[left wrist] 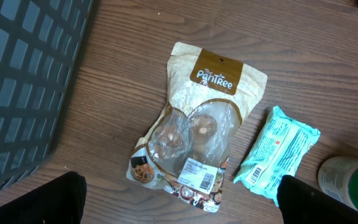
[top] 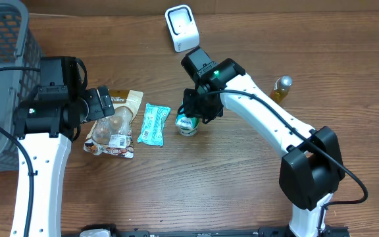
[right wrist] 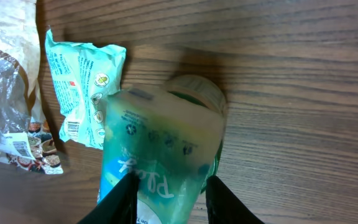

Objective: Scan the item barcode
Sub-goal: 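Reach the right gripper to the small teal pack beside the jar, then close the right gripper on the small teal pack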

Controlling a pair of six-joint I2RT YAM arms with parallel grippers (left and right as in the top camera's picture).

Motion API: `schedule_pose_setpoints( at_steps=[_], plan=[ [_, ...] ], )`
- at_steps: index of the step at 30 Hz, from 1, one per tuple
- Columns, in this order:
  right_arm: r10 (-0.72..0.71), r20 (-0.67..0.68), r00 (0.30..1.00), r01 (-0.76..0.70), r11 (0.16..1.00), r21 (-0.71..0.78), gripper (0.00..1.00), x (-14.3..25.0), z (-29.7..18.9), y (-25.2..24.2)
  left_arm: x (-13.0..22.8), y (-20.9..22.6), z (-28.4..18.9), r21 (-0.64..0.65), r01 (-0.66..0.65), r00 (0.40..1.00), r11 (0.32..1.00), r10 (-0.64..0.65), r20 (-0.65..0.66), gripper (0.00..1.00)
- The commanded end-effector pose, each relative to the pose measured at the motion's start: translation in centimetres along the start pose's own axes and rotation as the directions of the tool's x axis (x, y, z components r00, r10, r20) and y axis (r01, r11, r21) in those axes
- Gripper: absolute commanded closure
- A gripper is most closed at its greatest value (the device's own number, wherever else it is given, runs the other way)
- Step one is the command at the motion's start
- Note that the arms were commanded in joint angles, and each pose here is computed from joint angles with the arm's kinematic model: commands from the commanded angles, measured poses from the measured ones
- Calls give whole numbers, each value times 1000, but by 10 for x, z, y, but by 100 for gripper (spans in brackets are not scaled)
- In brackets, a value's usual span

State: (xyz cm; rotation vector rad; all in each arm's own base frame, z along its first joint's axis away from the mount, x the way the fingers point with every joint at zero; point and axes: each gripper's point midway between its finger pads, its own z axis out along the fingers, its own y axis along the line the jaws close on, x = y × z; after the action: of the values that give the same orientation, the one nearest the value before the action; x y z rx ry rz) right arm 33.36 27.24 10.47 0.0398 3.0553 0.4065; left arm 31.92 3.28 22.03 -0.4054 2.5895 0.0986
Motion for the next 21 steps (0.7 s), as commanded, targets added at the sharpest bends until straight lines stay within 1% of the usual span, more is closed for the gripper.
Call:
schedule_pose_setpoints(
  at_steps=[1, 4, 6, 8, 9, 10, 16, 21],
  plan=[
    [48, 15, 999, -48, 998, 41, 68, 1, 6, -8, -4, -4, -2, 8, 4, 1000, 1000, -4, 9, 0],
    [47, 13, 999, -48, 998, 41, 69, 2, 10, -9, -4, -4, -2, 8, 4, 1000, 1000, -4, 9, 1],
    [47, 13, 999, -48, 998, 41, 72, 2, 11, -9, -4, -4, -2, 8, 4, 1000, 1000, -4, 9, 1],
    [47, 14, 999, -47, 998, 40, 79, 2, 10, -9, -4, -4, -2, 8, 4, 1000, 1000, -4, 9, 0],
    [46, 16, 999, -47, 998, 34, 88, 1, 7, -8, -4, -4, -2, 8, 4, 1000, 1000, -4, 9, 0],
    [51, 22, 998, -51, 998, 28, 95, -1, 4, -8, -4, -4, -2, 8, 4, 1000, 1000, -4, 9, 0],
    [71, 62, 996, -71, 997, -8, 96, -17, -21, -18, -4, -4, -2, 8, 4, 1000, 1000, -4, 9, 1],
    [-18, 20, 1000, 19, 998, -60, 96, -12, -22, -14, -4, -4, -2, 8, 4, 1000, 1000, -4, 9, 0]
  ],
)
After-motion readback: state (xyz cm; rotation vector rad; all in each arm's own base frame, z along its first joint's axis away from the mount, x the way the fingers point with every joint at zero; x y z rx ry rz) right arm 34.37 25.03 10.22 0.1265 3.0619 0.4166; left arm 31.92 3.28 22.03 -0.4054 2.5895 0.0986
